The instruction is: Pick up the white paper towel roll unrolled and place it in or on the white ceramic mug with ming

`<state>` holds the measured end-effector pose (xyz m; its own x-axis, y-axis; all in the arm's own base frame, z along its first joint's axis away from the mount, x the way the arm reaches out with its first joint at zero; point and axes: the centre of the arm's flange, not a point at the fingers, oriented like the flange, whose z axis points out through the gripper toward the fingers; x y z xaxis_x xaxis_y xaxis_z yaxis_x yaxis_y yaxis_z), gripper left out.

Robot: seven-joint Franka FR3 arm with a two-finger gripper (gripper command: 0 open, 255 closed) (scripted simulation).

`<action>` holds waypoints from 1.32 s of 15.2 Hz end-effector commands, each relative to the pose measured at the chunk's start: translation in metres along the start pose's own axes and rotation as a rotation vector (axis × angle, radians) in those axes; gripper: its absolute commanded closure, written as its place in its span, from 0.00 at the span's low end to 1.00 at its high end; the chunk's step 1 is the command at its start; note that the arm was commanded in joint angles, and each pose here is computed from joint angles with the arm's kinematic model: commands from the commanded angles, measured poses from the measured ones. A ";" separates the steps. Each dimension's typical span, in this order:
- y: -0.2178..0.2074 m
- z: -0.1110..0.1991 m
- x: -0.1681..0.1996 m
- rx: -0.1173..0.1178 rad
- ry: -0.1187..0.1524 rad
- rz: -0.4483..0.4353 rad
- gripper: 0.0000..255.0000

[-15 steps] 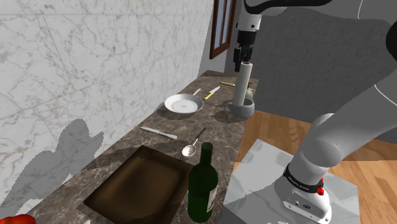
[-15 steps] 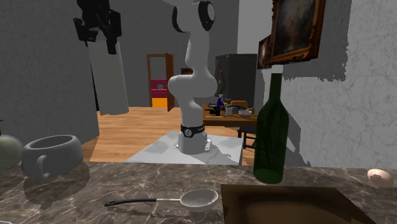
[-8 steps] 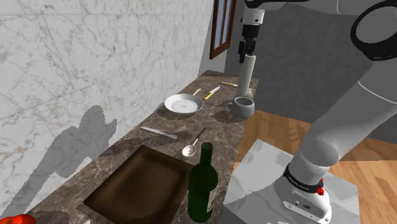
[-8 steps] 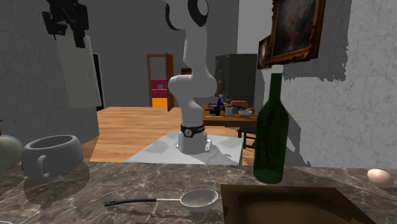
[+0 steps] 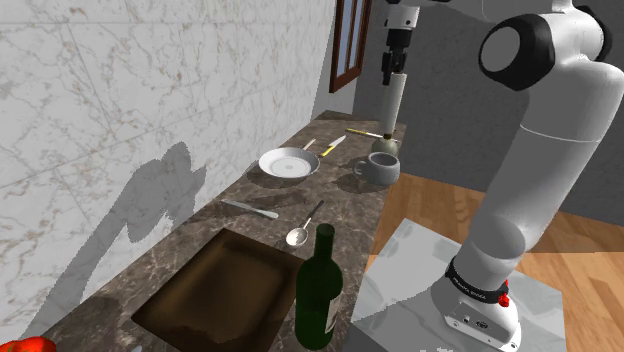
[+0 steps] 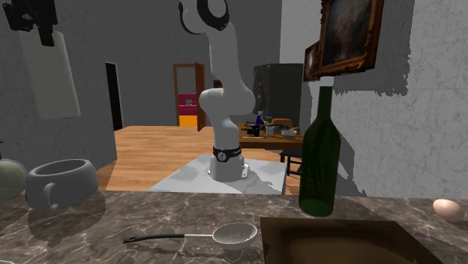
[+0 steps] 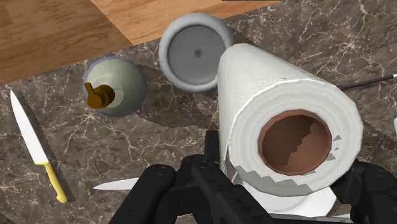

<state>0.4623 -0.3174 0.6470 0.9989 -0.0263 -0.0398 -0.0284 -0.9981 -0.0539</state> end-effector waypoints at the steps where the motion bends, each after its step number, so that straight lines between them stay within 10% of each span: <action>1: 0.023 -0.005 0.007 -0.001 0.000 -0.002 1.00; 20: 0.044 0.085 0.015 -0.001 0.000 -0.002 1.00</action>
<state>0.4731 -0.3556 0.5641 0.9989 -0.0242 -0.0401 -0.0264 -0.9982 -0.0536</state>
